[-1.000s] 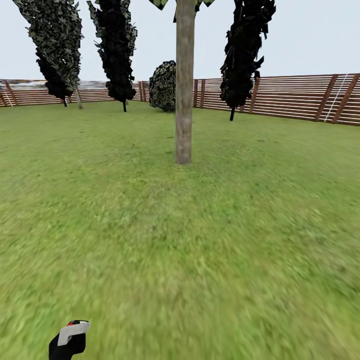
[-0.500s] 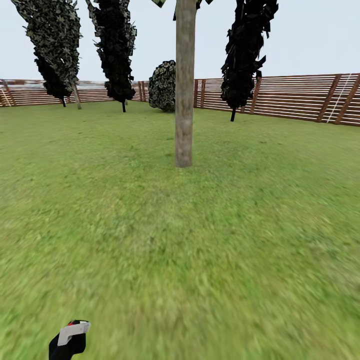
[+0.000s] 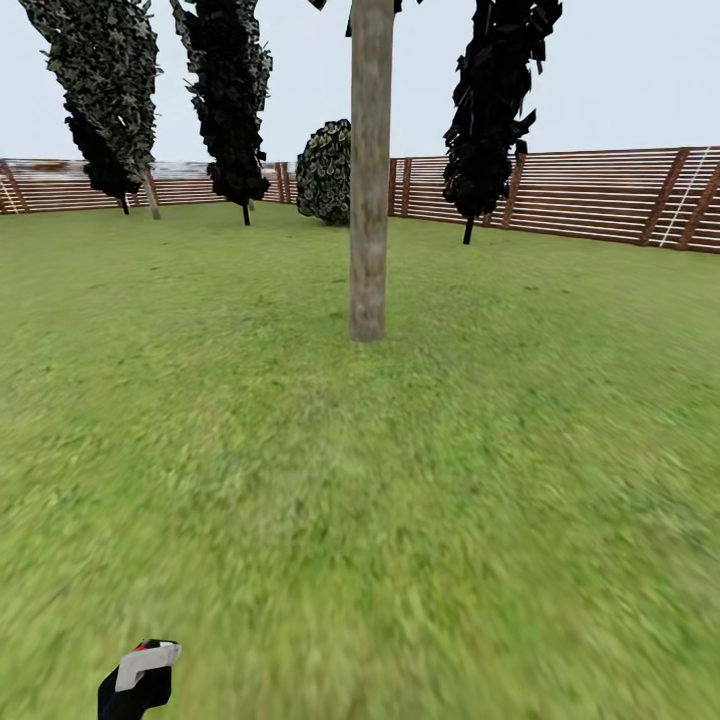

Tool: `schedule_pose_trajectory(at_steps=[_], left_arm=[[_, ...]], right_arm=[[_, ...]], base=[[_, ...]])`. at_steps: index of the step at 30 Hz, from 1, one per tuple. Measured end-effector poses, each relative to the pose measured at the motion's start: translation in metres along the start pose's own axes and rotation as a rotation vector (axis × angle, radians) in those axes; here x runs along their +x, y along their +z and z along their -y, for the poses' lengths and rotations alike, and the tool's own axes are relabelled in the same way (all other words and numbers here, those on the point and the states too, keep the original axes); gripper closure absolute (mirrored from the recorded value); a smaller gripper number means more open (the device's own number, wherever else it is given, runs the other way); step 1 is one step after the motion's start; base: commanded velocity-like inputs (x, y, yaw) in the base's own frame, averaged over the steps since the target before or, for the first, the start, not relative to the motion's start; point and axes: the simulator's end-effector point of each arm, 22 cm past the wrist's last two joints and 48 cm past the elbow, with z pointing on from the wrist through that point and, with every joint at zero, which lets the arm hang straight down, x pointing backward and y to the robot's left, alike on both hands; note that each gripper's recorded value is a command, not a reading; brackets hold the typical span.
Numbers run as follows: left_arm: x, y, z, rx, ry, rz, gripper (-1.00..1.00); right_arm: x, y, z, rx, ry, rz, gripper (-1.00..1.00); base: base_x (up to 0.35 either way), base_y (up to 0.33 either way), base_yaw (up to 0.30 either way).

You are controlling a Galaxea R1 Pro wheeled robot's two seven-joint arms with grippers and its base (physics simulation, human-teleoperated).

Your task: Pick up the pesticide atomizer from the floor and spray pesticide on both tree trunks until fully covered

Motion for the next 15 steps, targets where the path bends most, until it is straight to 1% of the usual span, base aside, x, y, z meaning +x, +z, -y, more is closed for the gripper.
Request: schedule_pose_trajectory(at_steps=[15], left_arm=[[0.0013,0.0002,-0.0001,0.000,0.001,-0.002,1.00]], right_arm=[[-0.0003,0.0004,0.0029,0.008,0.005,0.000,-1.00]], base=[[0.338,0.000,0.000]])
